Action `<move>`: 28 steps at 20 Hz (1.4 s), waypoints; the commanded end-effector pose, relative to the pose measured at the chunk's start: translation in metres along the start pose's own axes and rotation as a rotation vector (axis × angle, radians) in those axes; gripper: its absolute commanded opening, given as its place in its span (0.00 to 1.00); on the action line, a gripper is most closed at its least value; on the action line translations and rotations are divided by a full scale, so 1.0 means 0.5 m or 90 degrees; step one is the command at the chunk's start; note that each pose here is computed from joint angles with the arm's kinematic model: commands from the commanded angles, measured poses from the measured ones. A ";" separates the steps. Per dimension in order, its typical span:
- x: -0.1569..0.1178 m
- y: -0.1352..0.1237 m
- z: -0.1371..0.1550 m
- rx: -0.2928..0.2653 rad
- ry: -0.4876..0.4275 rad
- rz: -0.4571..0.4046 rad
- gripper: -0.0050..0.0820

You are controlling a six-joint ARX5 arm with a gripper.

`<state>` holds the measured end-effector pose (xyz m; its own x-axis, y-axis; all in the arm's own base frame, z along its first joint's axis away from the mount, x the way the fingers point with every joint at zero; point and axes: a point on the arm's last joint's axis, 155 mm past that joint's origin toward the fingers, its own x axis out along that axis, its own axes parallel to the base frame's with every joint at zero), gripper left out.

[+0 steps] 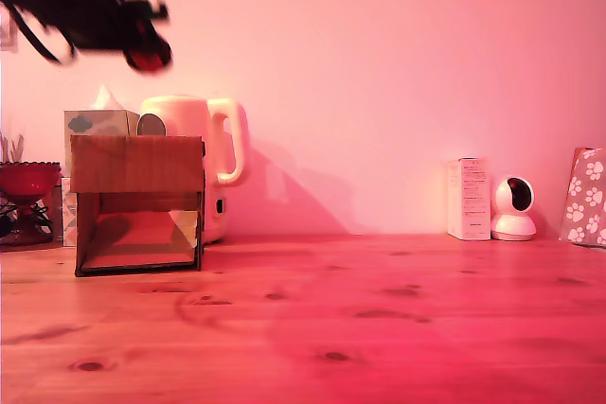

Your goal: Drop the footbag into the cardboard dice tower

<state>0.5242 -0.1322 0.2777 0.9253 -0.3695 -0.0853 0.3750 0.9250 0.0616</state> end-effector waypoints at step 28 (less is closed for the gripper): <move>-0.011 -0.003 -0.062 -0.035 0.159 -0.017 0.03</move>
<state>0.5220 -0.1254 0.2348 0.8670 -0.3558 -0.3489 0.3801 0.9249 0.0015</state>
